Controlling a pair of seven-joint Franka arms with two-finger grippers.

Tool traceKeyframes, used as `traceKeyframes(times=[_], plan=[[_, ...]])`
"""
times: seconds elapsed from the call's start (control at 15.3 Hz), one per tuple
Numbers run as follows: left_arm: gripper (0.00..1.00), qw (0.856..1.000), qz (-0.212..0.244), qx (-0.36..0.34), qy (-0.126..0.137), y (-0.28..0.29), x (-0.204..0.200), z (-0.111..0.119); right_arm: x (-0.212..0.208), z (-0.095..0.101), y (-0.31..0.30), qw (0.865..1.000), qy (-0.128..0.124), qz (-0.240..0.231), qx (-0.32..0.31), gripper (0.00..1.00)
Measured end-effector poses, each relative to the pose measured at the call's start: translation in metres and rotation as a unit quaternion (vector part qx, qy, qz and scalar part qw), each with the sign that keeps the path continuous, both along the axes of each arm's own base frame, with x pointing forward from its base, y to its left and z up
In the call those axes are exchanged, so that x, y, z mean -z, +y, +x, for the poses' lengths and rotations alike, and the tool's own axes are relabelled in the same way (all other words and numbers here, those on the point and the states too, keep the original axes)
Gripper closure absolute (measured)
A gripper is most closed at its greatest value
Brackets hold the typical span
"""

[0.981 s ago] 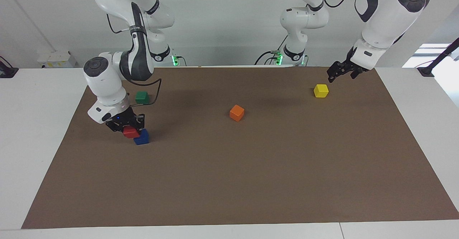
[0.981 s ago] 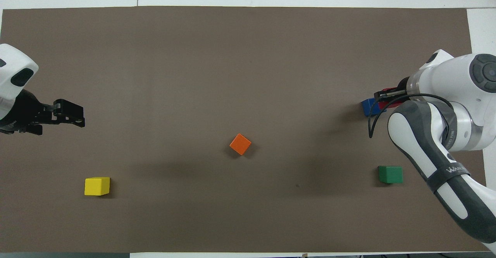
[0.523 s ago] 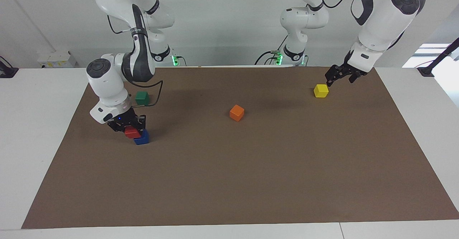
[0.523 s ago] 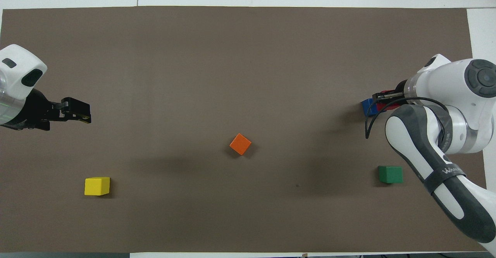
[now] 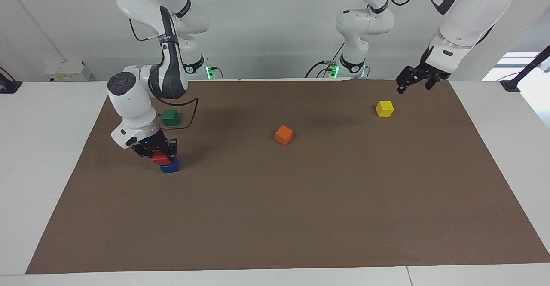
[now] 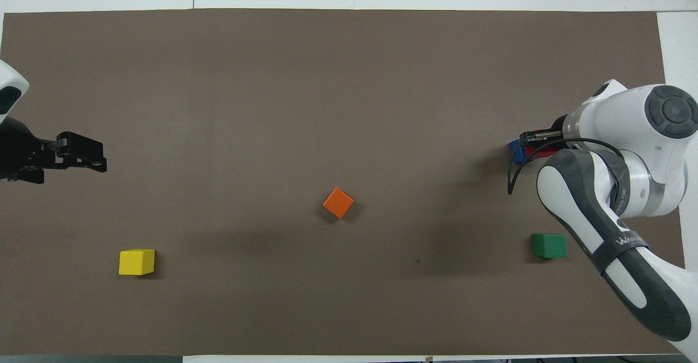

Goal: Transfer red block to right arm and stack on blue block
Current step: 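Lower the red cube onto the blue cube with the right gripper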

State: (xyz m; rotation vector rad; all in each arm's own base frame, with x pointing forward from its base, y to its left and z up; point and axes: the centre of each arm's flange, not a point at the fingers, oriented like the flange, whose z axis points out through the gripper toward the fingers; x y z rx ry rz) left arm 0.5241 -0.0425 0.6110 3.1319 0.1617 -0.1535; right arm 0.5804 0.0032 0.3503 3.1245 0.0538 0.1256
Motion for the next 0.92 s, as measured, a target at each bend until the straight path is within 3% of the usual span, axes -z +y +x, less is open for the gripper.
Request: traceKeyframes(times=[0.33, 0.65, 0.92], plan=[[0.0, 1.0, -0.002, 0.003, 0.009, -0.004, 0.006, 0.002, 0.002, 0.0, 0.007, 1.0, 0.001, 0.0, -0.005, 0.45], [0.0, 0.999, -0.007, 0.005, -0.035, -0.009, 0.008, 0.014, 0.006, 0.002, 0.006, 1.0, -0.002, 0.0, -0.005, 0.45], [0.0, 0.999, -0.007, 0.005, -0.04, -0.009, 0.008, 0.015, 0.006, 0.002, 0.005, 1.0, -0.002, 0.0, -0.004, 0.45]])
